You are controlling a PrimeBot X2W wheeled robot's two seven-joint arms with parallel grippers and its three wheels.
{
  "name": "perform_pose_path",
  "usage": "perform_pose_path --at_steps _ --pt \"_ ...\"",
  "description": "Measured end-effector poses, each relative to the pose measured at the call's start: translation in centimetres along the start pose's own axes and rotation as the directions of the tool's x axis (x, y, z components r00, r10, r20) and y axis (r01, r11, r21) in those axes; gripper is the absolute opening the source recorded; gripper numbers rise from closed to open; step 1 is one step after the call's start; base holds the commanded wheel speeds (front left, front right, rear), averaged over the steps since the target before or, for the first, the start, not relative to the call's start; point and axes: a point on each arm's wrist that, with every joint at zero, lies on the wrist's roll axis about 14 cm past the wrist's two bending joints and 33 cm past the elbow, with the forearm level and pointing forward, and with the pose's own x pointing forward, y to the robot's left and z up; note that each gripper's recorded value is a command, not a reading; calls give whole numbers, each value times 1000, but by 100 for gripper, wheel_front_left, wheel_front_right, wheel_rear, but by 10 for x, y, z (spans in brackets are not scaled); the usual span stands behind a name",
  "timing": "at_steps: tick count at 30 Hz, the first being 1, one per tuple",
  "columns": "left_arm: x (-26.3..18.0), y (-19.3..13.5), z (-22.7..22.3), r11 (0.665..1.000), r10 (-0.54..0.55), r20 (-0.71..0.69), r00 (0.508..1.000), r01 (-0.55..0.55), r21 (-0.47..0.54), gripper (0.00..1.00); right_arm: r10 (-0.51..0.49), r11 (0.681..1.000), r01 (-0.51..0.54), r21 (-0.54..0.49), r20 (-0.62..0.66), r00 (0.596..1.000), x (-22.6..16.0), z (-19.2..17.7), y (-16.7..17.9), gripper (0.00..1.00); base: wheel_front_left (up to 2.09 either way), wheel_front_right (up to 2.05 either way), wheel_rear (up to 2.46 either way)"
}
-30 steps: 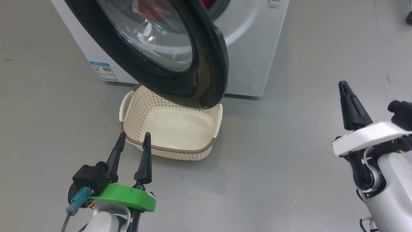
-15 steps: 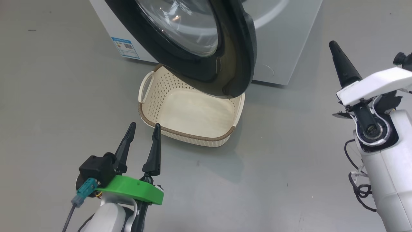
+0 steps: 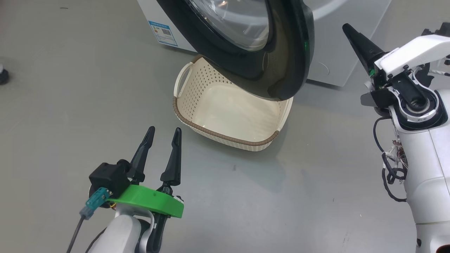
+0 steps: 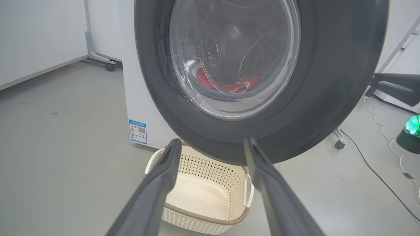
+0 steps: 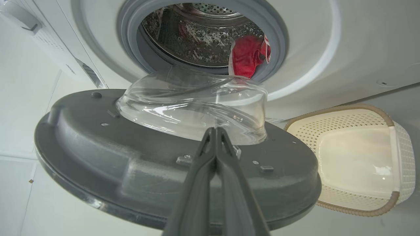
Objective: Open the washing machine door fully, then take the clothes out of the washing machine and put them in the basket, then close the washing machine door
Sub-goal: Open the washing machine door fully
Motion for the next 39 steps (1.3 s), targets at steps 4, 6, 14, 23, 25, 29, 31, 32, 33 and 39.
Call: perform_pose_path --at_steps 4,6,14,23,25,29,31,32,33,39 --pt "-3 6 1 1000 21 2 1000 -21 2 100 27 997 -24 71 -50 998 13 -8 9 0 0 0 0" --pt "-4 8 2 1000 27 2 1000 -27 3 100 32 995 -25 95 -75 997 18 -12 12 0 0 0 0" --pt "-7 13 5 999 45 12 999 -45 2 100 19 985 13 170 -189 982 25 -36 8 0 0 0 0" --pt "-9 14 10 999 53 24 998 -53 5 100 32 973 28 229 -252 967 25 -44 12 0 0 0 0" --pt "-9 13 11 999 52 27 998 -52 5 100 39 966 32 257 -270 962 24 -48 13 0 0 0 0" --pt "-11 13 13 999 52 33 998 -52 5 100 49 962 37 272 -304 951 23 -56 15 0 0 0 0" --pt "-12 13 15 999 52 37 998 -52 6 100 51 961 39 274 -314 948 23 -59 18 0 0 0 0" --pt "-12 13 16 999 52 40 998 -52 6 100 54 959 40 279 -321 946 23 -61 19 0 0 0 0" --pt "-13 13 16 999 51 43 998 -52 7 100 57 958 40 284 -328 943 22 -63 20 0 0 0 0" --pt "-16 12 22 999 50 58 997 -51 12 100 64 956 53 290 -380 923 18 -81 25 0 0 0 0"
